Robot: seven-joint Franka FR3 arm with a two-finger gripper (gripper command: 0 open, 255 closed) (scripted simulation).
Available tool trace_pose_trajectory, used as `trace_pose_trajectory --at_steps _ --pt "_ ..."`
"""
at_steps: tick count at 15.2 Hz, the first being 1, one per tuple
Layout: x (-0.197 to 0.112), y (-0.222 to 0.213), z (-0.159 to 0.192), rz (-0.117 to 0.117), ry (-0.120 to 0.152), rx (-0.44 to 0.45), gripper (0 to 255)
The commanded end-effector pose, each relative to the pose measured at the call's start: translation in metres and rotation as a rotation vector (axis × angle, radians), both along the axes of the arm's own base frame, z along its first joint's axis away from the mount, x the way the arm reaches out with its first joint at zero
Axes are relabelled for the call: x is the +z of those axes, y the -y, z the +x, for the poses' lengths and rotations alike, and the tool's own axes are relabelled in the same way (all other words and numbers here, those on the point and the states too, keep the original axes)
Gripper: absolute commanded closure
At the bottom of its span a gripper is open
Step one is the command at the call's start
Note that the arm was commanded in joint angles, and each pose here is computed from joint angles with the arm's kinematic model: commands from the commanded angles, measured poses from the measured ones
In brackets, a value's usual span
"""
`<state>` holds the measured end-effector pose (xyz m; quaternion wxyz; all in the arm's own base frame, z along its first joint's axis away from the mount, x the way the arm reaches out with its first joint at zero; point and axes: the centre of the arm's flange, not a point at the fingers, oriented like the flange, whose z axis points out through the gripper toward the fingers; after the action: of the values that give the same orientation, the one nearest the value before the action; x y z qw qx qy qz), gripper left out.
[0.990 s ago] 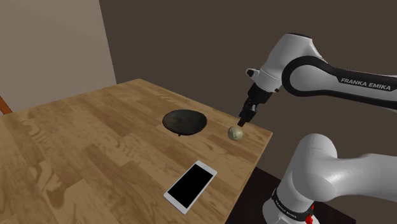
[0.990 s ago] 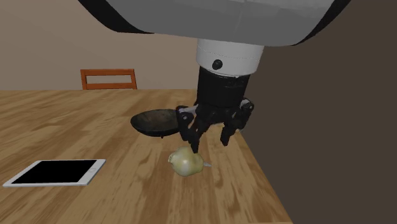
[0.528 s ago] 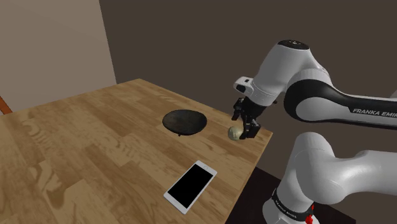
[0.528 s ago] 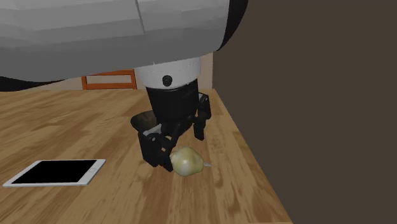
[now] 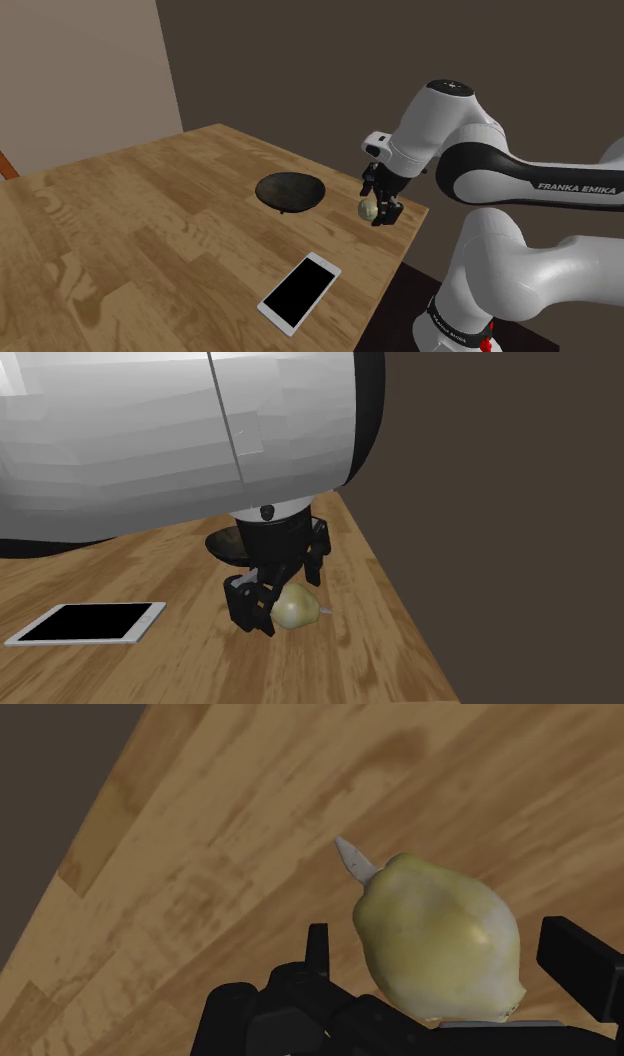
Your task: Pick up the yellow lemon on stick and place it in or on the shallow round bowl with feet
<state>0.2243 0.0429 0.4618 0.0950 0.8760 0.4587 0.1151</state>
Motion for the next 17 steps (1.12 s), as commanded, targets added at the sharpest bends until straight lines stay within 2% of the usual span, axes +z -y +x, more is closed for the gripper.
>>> trace_pose_trajectory --at_steps 1,4,5,14,17 --pt "0.0 0.0 0.001 0.0 0.0 0.0 0" --pt "0.0 0.0 0.0 0.0 0.0 0.0 0" --pt "0.0 0.0 0.0 0.0 0.0 0.0 255" --pt "0.0 0.0 0.001 0.0 0.0 0.0 255" --pt "0.015 0.0 0.001 0.0 0.0 0.0 255"
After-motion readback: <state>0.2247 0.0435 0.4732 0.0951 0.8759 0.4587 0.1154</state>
